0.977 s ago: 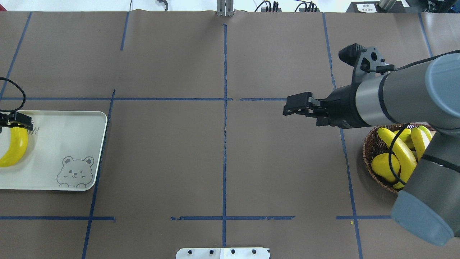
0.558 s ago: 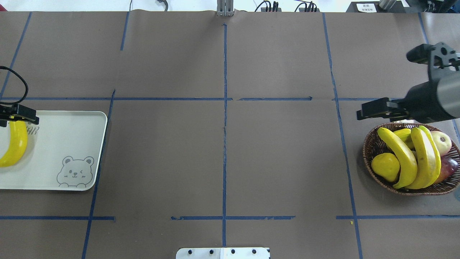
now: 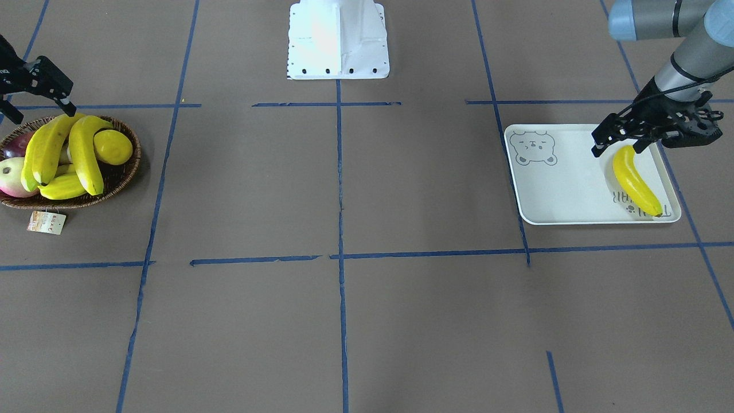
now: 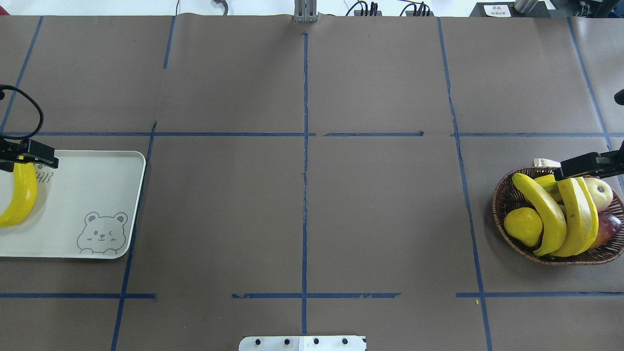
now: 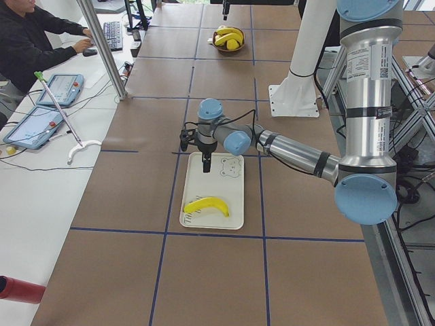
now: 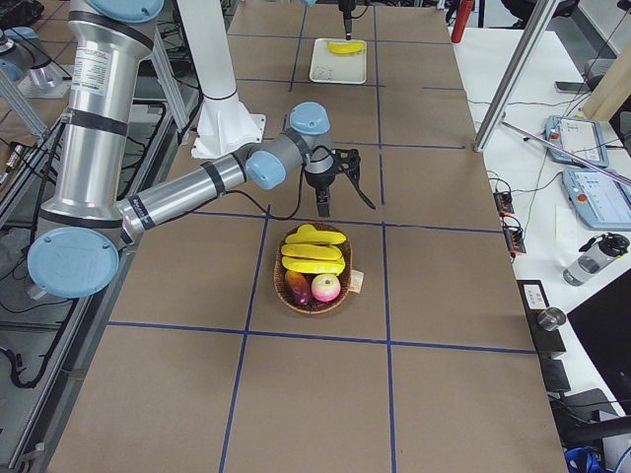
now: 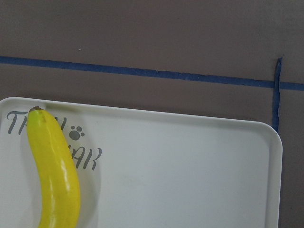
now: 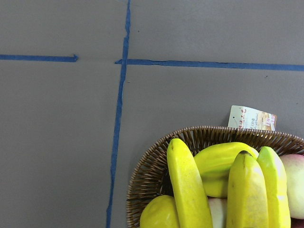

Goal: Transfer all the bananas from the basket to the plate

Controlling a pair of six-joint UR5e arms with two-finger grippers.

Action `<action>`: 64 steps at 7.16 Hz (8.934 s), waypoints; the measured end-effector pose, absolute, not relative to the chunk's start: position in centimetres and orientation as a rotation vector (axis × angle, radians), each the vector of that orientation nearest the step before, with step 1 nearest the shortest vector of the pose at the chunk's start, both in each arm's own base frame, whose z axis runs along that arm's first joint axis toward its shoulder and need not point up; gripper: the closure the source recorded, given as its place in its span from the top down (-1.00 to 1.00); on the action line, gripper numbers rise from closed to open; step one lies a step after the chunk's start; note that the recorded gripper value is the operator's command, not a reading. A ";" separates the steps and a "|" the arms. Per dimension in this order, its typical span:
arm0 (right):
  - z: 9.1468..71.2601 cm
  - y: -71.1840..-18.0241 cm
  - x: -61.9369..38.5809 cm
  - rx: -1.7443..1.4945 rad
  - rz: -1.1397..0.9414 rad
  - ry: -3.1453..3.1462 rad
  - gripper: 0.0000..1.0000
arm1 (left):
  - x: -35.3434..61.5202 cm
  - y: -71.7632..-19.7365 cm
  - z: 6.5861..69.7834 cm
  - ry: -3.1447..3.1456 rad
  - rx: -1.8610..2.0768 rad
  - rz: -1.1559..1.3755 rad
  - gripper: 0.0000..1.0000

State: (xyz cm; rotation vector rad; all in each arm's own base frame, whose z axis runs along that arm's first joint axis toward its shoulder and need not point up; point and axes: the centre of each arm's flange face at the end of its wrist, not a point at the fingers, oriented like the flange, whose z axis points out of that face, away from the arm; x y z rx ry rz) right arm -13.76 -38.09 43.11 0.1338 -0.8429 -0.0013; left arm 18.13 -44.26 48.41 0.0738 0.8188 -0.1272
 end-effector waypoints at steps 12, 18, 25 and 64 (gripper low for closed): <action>54.2 -35.6 -16.2 -0.113 -0.080 -0.781 0.12 | 18.9 -44.7 47.1 0.836 0.079 -0.144 0.99; 53.8 -36.2 -16.7 -0.107 -0.087 -0.789 -0.33 | 18.9 -44.7 47.2 0.834 0.079 -0.145 0.99; 53.0 -35.0 -15.2 -0.093 -0.098 -0.804 -0.98 | 18.9 -44.7 47.2 0.834 0.079 -0.144 0.99; 8.8 -32.1 -39.2 0.182 -0.007 -1.252 0.99 | 33.3 -48.3 24.9 1.306 -0.118 -0.238 -1.00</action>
